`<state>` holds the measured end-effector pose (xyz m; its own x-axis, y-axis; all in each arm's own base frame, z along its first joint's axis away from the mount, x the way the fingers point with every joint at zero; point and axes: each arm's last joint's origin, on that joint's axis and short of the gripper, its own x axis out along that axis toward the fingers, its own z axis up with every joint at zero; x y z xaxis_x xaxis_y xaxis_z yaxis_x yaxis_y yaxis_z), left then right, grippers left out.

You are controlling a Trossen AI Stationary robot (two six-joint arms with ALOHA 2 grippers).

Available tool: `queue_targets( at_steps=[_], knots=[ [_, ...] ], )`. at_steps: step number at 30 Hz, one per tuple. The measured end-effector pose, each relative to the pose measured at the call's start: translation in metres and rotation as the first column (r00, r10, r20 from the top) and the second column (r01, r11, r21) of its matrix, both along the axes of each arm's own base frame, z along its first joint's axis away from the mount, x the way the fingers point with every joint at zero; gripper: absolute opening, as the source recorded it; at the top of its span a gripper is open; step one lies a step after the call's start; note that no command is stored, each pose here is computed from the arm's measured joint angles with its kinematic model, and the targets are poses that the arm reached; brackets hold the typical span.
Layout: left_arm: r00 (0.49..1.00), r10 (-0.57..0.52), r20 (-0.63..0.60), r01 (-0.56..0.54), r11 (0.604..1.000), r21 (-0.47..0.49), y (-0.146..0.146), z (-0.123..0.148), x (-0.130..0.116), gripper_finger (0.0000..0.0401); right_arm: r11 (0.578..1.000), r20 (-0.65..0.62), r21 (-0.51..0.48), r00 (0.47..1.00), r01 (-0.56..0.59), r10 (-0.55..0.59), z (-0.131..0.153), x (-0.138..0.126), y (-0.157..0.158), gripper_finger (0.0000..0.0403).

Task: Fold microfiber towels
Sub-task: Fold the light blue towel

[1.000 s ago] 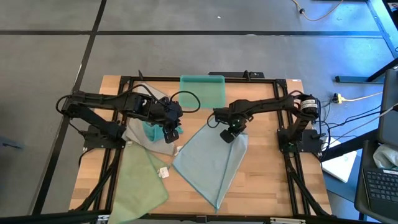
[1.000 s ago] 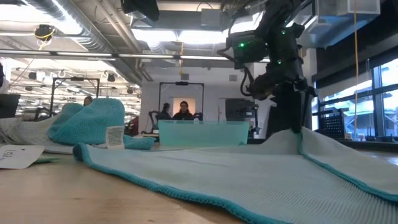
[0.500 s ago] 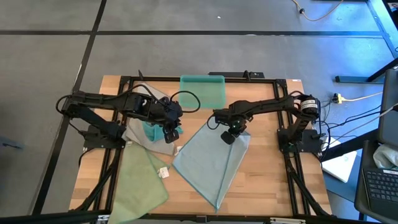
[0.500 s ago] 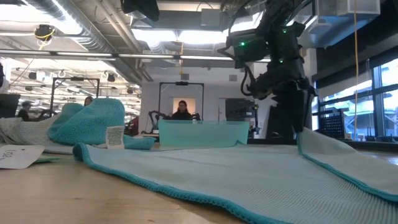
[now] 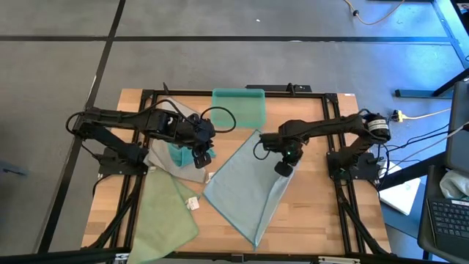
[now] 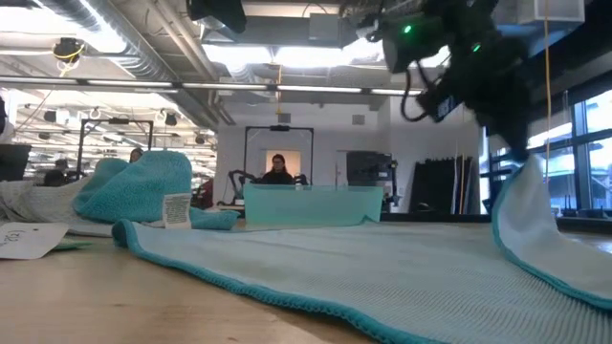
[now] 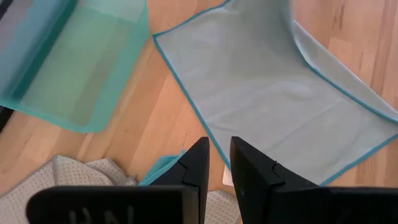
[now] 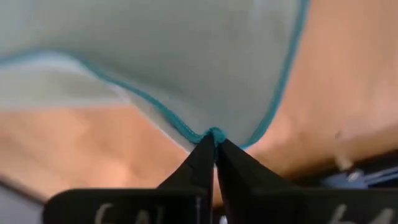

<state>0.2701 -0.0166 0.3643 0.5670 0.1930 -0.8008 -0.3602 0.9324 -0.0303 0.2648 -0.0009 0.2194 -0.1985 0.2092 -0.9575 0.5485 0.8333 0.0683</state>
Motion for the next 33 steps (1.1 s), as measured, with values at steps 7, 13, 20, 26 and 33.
queue_targets(
  at_steps=[7,13,20,26,33],
  knots=[
    [0.999,0.044,0.025,-0.043,0.999,-0.027,0.0,0.001,0.001,0.0056,0.994,-0.079,0.014,0.991,-0.111,0.112,-0.002,-0.015,0.026,0.0021],
    [0.995,0.087,0.041,-0.083,0.993,-0.083,-0.01,0.001,0.001,0.0056,0.98,-0.228,0.017,0.954,-0.198,0.197,-0.027,-0.041,0.045,0.0043],
    [0.995,0.084,0.05,-0.076,0.988,-0.136,-0.03,0.001,-0.002,0.0056,0.953,-0.338,0.022,0.895,-0.303,0.292,-0.046,-0.07,0.062,0.0045],
    [0.993,0.096,0.064,-0.086,0.987,-0.135,-0.042,0.001,-0.005,0.0056,0.96,-0.338,-0.036,0.907,-0.277,0.25,-0.041,-0.08,0.069,0.0045],
    [0.988,0.127,0.09,-0.113,0.983,-0.146,-0.043,0.002,-0.003,0.0056,0.995,0.114,-0.028,0.989,-0.095,0.098,-0.005,-0.06,0.081,0.0045]
  ],
)
